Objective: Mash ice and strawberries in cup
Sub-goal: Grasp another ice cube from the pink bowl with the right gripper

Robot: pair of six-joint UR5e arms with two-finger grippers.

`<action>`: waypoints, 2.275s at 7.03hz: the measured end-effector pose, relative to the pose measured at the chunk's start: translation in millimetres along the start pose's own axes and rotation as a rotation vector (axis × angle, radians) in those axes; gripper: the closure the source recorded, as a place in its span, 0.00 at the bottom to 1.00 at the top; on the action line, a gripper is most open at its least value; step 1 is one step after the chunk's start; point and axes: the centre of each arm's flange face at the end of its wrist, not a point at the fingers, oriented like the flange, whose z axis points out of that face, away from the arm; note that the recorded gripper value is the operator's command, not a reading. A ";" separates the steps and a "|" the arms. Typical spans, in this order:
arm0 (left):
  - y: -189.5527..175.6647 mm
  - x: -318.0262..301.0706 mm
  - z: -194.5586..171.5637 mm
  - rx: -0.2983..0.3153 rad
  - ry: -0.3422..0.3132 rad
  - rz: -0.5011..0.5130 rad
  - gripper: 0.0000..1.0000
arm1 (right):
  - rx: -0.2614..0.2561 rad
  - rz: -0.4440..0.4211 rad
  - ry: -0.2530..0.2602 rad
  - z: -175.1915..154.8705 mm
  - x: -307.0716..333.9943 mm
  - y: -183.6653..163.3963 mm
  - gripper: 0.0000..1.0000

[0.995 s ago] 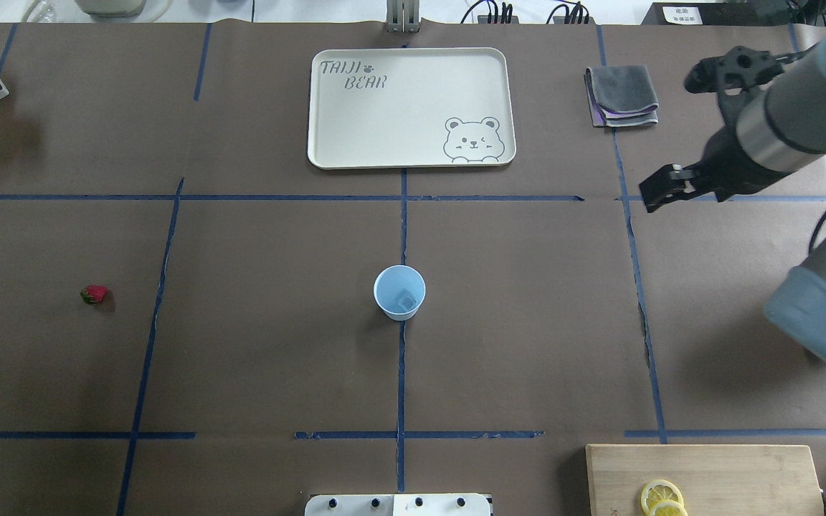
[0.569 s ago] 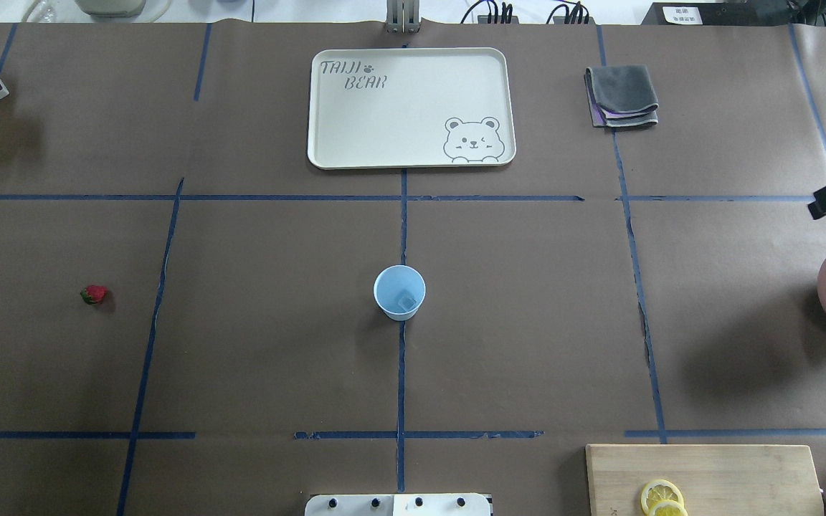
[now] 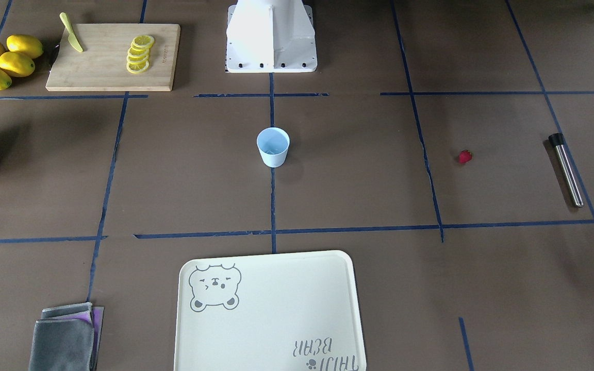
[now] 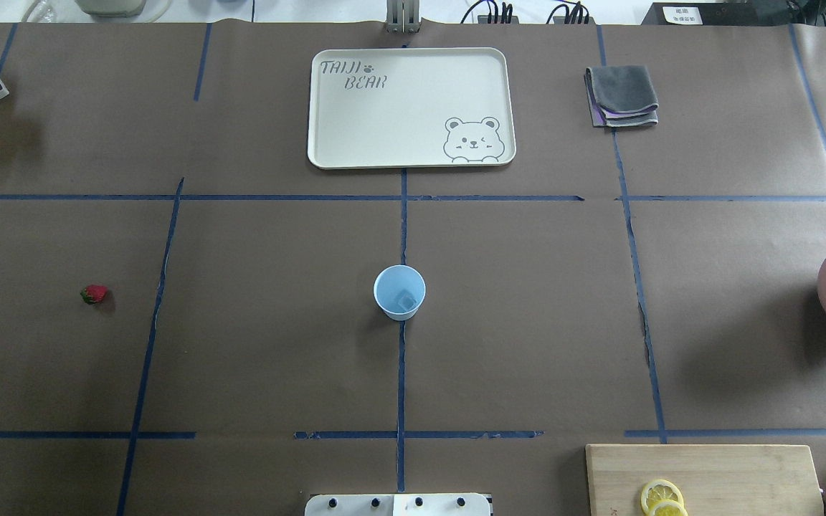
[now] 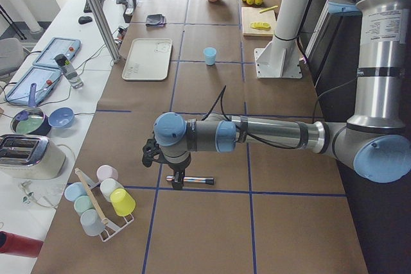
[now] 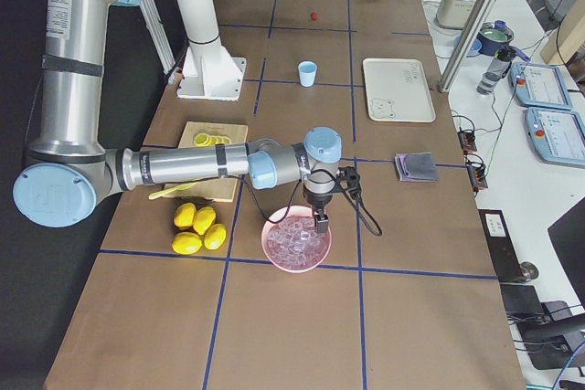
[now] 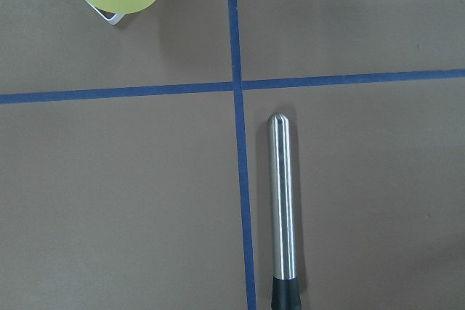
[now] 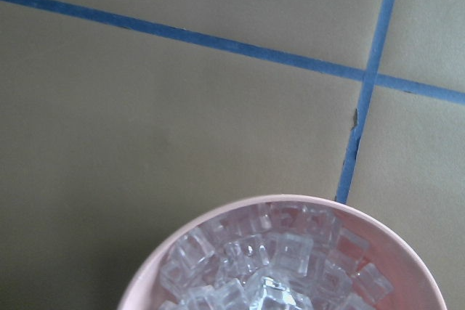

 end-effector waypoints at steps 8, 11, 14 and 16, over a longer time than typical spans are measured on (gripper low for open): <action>0.4 4.8 -3.7 0.007 -0.001 0.008 0.00 | -0.100 0.033 0.014 47.7 28.5 40.2 0.30; 0.5 4.6 -3.5 0.007 -0.001 0.008 0.00 | -0.105 0.027 0.014 50.6 26.0 38.4 0.34; 0.5 4.9 -4.0 0.008 -0.001 0.007 0.00 | -0.109 0.028 0.028 52.8 28.6 39.2 0.36; 0.6 4.8 -4.3 0.008 -0.001 0.007 0.00 | -0.112 0.030 0.033 55.4 30.9 38.7 0.44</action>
